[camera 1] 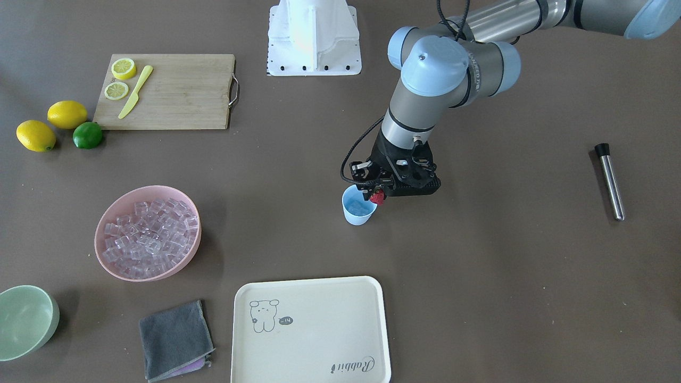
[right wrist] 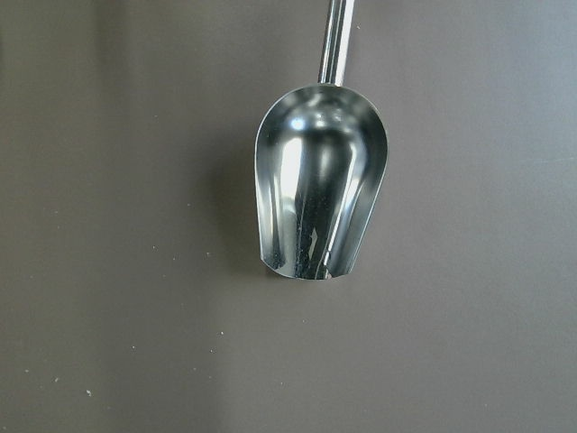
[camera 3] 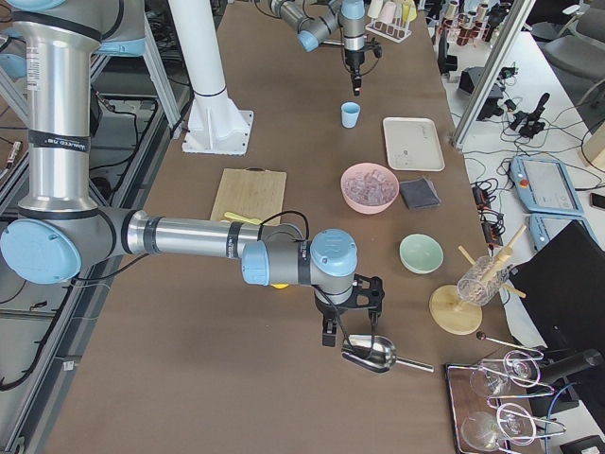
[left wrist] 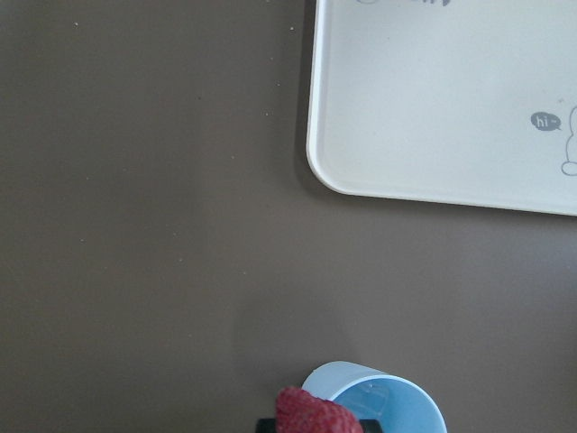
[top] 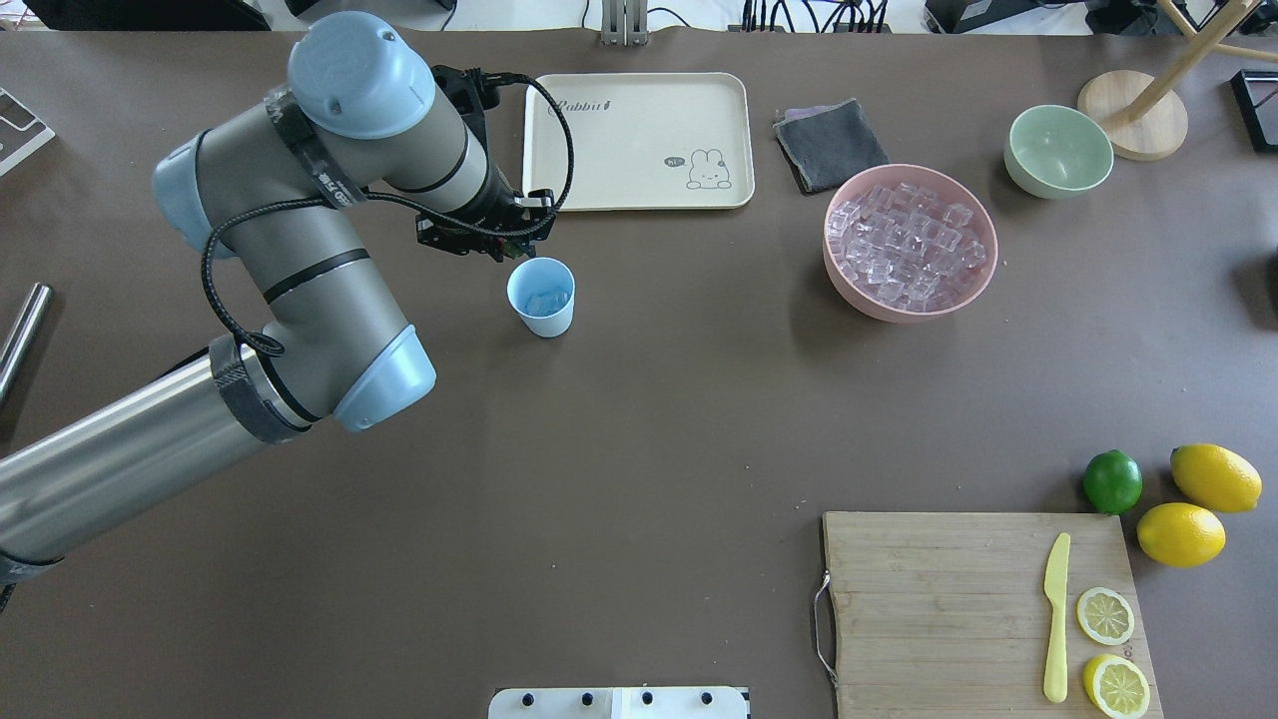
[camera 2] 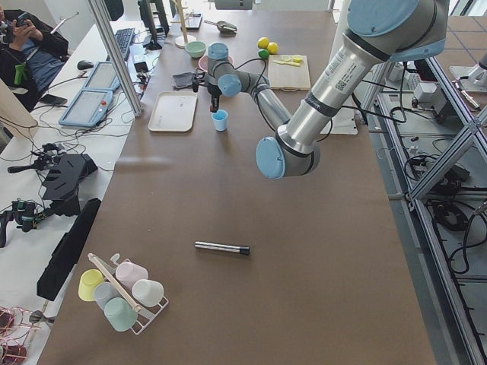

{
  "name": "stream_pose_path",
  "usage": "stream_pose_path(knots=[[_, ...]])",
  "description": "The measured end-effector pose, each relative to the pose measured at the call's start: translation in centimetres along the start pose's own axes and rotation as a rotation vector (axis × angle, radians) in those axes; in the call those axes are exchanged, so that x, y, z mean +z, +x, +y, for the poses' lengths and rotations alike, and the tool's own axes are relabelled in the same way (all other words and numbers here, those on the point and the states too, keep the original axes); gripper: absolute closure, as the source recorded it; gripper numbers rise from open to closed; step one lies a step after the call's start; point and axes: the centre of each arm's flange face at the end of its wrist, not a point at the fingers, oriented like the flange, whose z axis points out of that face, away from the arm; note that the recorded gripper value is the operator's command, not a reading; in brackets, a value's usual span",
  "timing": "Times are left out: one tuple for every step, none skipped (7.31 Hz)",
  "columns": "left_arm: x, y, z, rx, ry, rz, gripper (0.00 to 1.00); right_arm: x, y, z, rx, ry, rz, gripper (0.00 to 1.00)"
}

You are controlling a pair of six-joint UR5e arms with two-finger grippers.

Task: Mash ice and strawberries in cup
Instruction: 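Carry the strawberry with the left gripper over the light-blue cup, then open the left gripper to drop the strawberry into the cup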

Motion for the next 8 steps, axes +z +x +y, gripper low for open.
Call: stream_pose_path(knots=[[0.6,0.6,0.5,-0.009,0.004,-0.004,0.78,-0.1,-0.2,-0.1,-0.001,0.003,-0.012,0.00],[1.0,0.7,0.6,-0.016,0.005,-0.010,0.77,-0.1,-0.4,-0.1,0.000,0.003,-0.032,0.00],[1.3,0.8,0.8,-0.019,0.003,-0.013,0.76,-0.1,-0.6,0.0,-0.002,0.003,-0.045,0.00],[1.6,0.9,1.2,-0.018,-0.002,-0.014,0.69,-0.2,-0.7,0.0,-0.007,0.005,-0.050,0.00],[1.9,1.1,1.7,-0.015,-0.009,-0.015,0.03,-0.3,-0.7,0.0,-0.009,0.007,-0.051,0.00],[2.1,1.1,2.0,-0.013,-0.013,-0.016,0.02,-0.3,-0.7,0.0,-0.011,0.008,-0.051,0.00],[2.2,1.1,2.1,-0.012,-0.014,-0.016,0.02,-0.3,-0.7,0.0,-0.012,0.009,-0.052,0.00],[2.2,1.1,2.1,-0.010,-0.014,-0.015,0.02,-0.4,-0.7,0.0,-0.013,0.010,-0.051,0.00]])
